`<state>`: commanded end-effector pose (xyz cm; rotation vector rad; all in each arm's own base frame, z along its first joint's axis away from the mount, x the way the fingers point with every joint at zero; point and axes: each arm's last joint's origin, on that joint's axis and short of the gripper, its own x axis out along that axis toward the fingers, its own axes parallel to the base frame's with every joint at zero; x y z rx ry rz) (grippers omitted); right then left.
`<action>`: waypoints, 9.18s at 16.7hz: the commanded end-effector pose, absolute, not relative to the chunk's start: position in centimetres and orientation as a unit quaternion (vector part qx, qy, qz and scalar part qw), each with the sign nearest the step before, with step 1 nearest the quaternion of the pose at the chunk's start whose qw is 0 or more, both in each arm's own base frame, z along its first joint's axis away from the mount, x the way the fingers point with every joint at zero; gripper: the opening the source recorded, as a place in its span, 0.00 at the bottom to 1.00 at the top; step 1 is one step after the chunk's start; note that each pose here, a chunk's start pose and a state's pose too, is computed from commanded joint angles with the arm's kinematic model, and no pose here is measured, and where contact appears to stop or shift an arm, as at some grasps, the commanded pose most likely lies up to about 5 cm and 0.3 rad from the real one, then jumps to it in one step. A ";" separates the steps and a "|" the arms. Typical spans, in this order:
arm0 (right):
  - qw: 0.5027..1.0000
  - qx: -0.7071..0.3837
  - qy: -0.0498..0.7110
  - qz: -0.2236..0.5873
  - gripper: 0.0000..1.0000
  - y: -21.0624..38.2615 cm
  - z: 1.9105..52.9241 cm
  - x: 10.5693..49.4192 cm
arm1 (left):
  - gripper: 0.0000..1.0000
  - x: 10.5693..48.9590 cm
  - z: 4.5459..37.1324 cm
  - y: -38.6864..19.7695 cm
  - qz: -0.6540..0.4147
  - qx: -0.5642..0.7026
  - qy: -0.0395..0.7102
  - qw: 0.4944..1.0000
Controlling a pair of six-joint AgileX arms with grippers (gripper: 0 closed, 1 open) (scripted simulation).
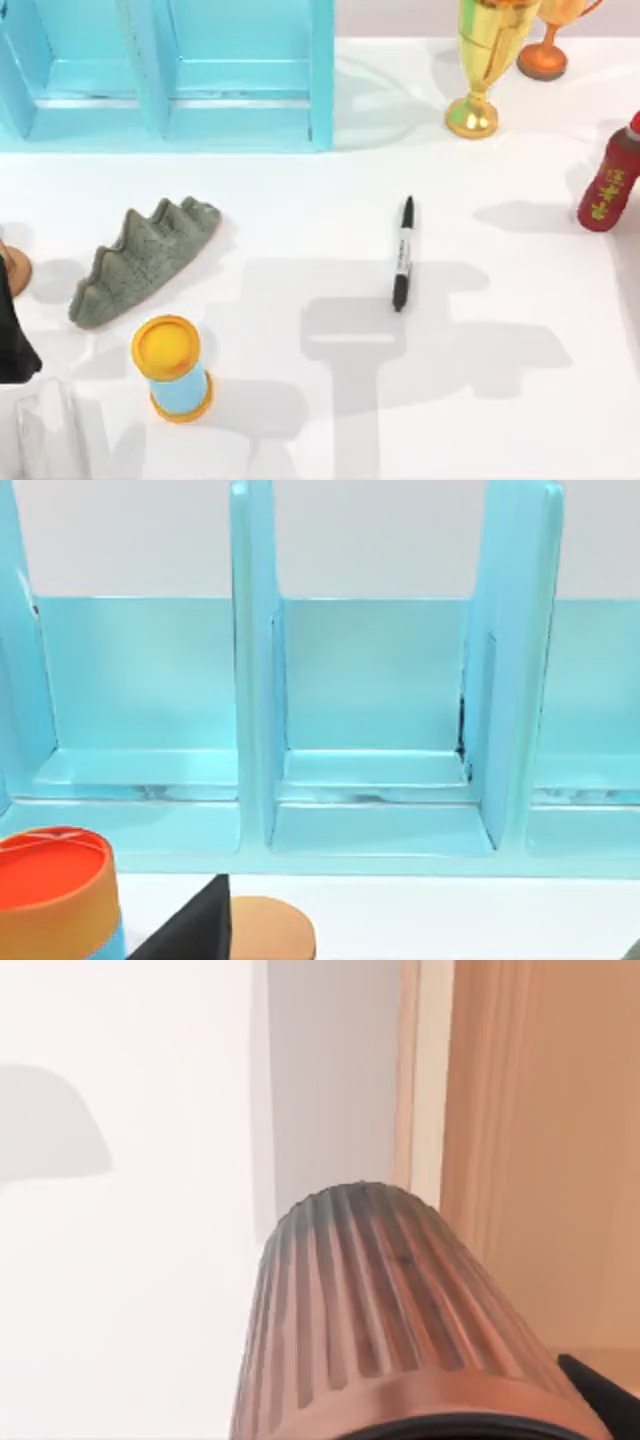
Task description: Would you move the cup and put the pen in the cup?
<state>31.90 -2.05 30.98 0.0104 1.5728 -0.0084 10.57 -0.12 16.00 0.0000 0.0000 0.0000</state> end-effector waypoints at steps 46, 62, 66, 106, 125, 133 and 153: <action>0.709 -0.019 0.704 -0.026 1.00 17.4 17.6 32.0 | 1.00 10.6 16.0 -0.1 0.000 0.000 0.000 1.000; 0.707 -0.020 0.706 -0.029 1.00 18.1 27.4 33.1 | 1.00 10.6 16.0 -0.1 0.000 0.000 0.000 1.000; 0.709 -0.019 0.705 -0.028 1.00 17.5 31.9 32.3 | 1.00 10.6 16.0 -0.1 0.000 0.000 0.000 1.000; 0.693 -0.009 0.710 -0.125 1.00 29.0 13.4 41.9 | 1.00 10.6 16.0 -0.1 0.000 0.000 0.000 1.000; 0.693 -0.009 0.710 -0.125 1.00 27.0 8.4 40.3 | 1.00 10.6 16.0 -0.1 0.000 0.000 0.000 1.000; 0.693 -0.009 0.710 -0.125 0.70 27.0 8.4 40.3 | 1.00 10.6 16.0 -0.1 0.000 0.000 0.000 1.000; 0.710 0.025 0.696 -0.107 0.00 27.8 11.3 40.3 | 1.00 10.6 16.0 -0.1 0.000 0.000 0.000 1.000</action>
